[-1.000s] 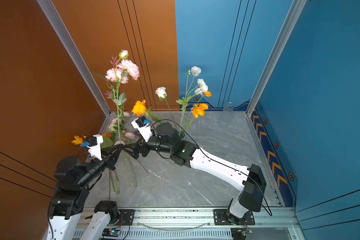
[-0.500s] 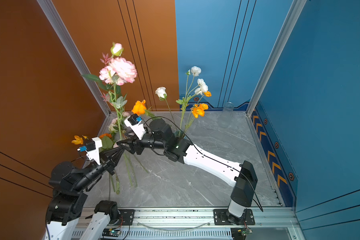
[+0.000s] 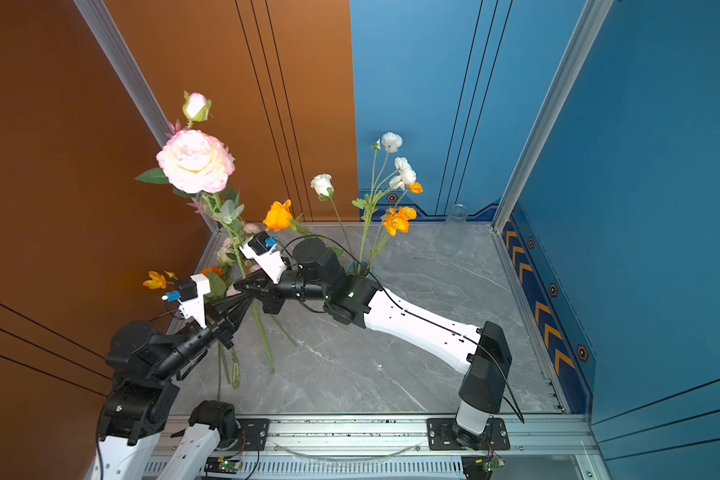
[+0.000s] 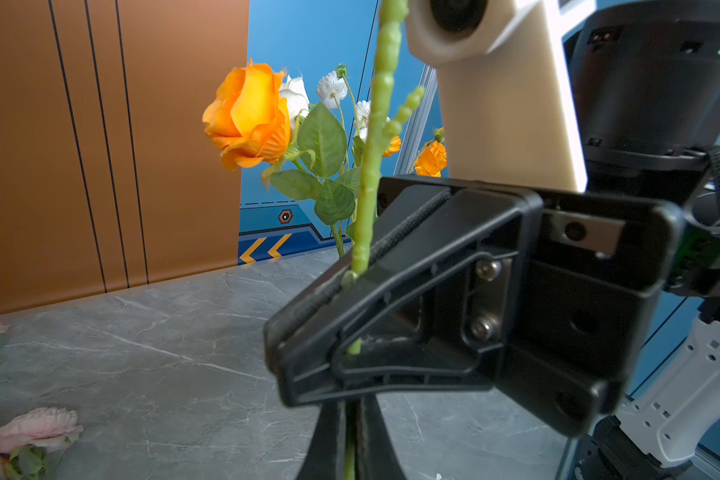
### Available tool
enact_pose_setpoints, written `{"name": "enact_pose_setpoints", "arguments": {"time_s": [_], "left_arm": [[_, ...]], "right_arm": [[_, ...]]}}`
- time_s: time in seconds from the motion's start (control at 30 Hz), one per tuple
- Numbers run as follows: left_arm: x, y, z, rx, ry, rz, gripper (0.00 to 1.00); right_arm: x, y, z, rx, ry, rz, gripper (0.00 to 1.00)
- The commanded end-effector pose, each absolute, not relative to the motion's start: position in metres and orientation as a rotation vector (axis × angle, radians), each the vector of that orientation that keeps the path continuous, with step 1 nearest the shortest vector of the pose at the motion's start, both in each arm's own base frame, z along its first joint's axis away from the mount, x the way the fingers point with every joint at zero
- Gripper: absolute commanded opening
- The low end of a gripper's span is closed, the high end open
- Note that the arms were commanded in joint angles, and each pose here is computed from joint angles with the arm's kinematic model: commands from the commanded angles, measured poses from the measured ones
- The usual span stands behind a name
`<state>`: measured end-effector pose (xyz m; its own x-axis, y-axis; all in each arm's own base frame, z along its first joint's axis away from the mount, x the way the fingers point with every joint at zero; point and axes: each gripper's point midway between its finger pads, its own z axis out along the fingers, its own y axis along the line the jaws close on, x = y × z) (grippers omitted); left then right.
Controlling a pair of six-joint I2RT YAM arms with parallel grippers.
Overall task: Arrange the flowers into the vase
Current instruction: 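Close the right gripper on the pink peony stem and open the left gripper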
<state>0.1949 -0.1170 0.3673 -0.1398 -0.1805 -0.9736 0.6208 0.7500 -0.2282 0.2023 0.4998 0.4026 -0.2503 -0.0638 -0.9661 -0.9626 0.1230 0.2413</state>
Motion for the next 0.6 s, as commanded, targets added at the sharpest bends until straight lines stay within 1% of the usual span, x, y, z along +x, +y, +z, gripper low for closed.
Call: {"name": "enact_pose_setpoints", "arguments": {"time_s": [0.0, 0.07, 0.1, 0.13, 0.17, 0.2, 0.37, 0.57], "left_arm": [[0.2, -0.113, 0.37, 0.352, 1.55, -0.68, 0.2], [0.2, -0.112, 0.372, 0.352, 1.546, -0.675, 0.56], [0.2, -0.112, 0.373, 0.354, 1.543, -0.675, 0.7], [0.198, -0.113, 0.374, 0.363, 1.538, -0.678, 0.82], [0.196, -0.115, 0.376, 0.375, 1.531, -0.684, 0.91], [0.194, -0.116, 0.377, 0.385, 1.527, -0.693, 0.98], [0.187, -0.132, 0.377, 0.49, 1.526, -0.772, 0.98], [0.188, -0.14, 0.373, 0.544, 1.529, -0.792, 0.98]], "right_arm": [[0.199, 0.491, 0.423, -1.057, 1.455, 1.233, 0.0], [0.199, 0.486, 0.427, -1.06, 1.444, 1.207, 0.0], [0.199, 0.484, 0.429, -1.062, 1.439, 1.194, 0.0], [0.2, 0.48, 0.431, -1.067, 1.43, 1.174, 0.0], [0.201, 0.476, 0.431, -1.071, 1.426, 1.152, 0.0], [0.204, 0.472, 0.434, -1.067, 1.421, 1.129, 0.0], [0.22, 0.434, 0.45, -1.011, 1.386, 1.008, 0.0], [0.224, 0.383, 0.481, -0.949, 1.323, 0.871, 0.0]]}}
